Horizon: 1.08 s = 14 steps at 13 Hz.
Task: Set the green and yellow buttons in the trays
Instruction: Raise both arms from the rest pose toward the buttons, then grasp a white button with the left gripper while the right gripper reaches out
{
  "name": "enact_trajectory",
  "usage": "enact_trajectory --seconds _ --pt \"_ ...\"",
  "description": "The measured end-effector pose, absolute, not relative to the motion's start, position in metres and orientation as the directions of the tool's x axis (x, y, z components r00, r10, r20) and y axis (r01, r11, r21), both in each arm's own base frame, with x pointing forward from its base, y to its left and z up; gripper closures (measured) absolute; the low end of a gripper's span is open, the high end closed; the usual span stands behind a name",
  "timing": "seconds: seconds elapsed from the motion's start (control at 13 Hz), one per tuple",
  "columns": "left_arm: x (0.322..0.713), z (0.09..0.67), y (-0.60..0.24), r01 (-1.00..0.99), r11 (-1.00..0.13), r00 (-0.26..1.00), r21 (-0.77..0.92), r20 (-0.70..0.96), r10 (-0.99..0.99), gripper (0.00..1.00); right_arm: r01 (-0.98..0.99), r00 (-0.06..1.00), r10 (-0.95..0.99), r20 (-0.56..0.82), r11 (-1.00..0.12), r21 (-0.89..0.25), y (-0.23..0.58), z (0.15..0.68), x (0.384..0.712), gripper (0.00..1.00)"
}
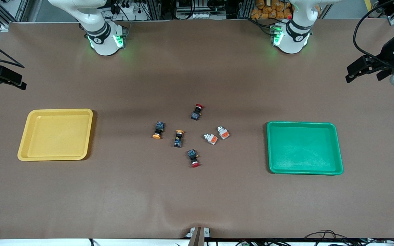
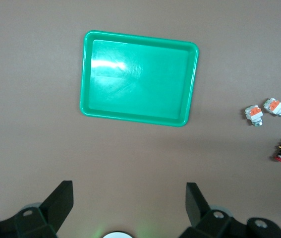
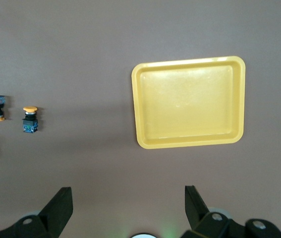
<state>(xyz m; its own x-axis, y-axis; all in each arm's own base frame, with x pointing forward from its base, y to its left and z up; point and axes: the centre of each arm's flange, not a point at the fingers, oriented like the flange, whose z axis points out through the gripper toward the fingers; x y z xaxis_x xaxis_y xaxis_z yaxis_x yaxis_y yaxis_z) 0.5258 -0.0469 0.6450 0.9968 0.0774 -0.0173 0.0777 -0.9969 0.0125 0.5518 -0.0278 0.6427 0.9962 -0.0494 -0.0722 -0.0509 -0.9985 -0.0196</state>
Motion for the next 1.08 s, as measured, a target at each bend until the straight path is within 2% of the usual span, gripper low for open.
enact_trajectory --seconds 0.46,0.69,1.08 --pt "0.527 0.632 -0.054 0.070 -0.998 0.996 0.007 -0.063 0.069 0.00 0.010 0.995 0.012 -0.095 -1.000 -0.017 0.009 0.613 0.573 0.00" --pt "0.536 0.610 -0.089 0.113 -0.994 0.989 0.005 -0.092 0.112 0.00 -0.024 0.995 -0.023 -0.101 -1.000 -0.014 -0.012 0.610 0.575 0.00" --pt "0.552 0.534 -0.196 0.405 -0.914 0.902 -0.035 -0.148 0.405 0.00 0.058 0.971 0.062 -0.232 -0.998 -0.022 0.032 0.595 0.563 0.00"
